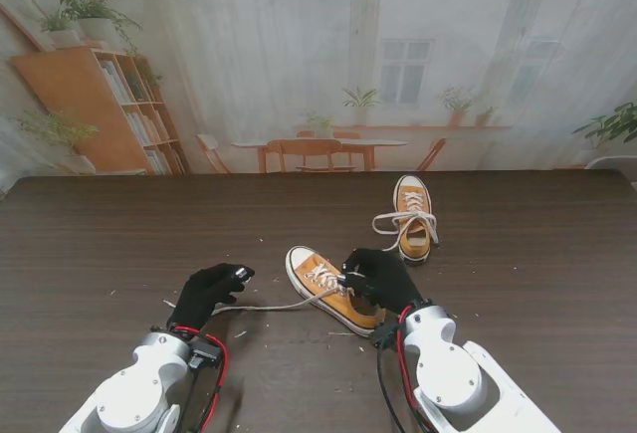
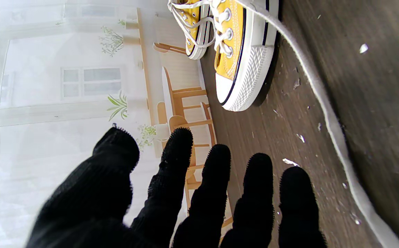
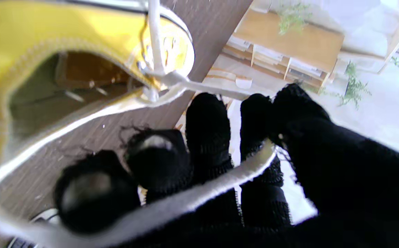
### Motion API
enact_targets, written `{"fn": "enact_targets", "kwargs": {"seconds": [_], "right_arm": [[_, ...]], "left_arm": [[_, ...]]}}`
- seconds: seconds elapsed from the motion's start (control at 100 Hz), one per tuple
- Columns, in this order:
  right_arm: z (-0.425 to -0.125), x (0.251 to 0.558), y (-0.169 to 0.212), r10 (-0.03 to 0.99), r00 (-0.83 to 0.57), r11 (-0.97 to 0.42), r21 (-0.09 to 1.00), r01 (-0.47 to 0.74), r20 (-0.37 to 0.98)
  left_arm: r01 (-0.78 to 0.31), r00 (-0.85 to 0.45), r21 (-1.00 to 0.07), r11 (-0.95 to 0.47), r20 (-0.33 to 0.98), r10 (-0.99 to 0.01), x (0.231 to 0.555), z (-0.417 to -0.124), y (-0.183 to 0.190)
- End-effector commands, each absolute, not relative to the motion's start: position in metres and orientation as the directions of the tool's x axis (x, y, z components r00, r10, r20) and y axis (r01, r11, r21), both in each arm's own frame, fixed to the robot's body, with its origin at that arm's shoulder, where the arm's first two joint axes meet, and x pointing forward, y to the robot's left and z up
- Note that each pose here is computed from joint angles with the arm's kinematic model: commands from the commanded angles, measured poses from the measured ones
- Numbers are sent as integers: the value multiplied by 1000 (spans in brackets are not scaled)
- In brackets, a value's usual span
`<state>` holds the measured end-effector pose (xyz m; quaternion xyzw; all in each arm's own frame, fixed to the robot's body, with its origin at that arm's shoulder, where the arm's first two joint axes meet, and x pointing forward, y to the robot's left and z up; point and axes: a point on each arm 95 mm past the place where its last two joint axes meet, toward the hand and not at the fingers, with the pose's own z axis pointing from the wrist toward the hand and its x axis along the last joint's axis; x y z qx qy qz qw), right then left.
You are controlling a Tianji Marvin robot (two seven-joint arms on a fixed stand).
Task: Tie the shoelaces into a bow on the shoes
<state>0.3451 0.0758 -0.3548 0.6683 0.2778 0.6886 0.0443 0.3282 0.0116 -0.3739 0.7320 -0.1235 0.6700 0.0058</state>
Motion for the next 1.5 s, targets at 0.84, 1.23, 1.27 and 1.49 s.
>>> {"fn": "enact_targets", "kwargs": {"seconds": [0.84,1.23,1.27,1.49], "right_arm": [[-321,318,79,548,-130,-684,533,498,826],[-326,321,72,536,-81,-712,501,491,840],[-327,321,72,532,-71,-717,494,492,844],[-333,323,71,524,-34,-731,470,495,851]], "left_arm": [[-269,-255,-552,-790,831,-494,345,-369,-13],[-273,-357,-875,-399,478,-803,334,-316,-51],[-288,-352,-883,-371,458,-817,332,-313,-57],[-334,-345,-905,-265,379,-859,330,-318,-85]]}}
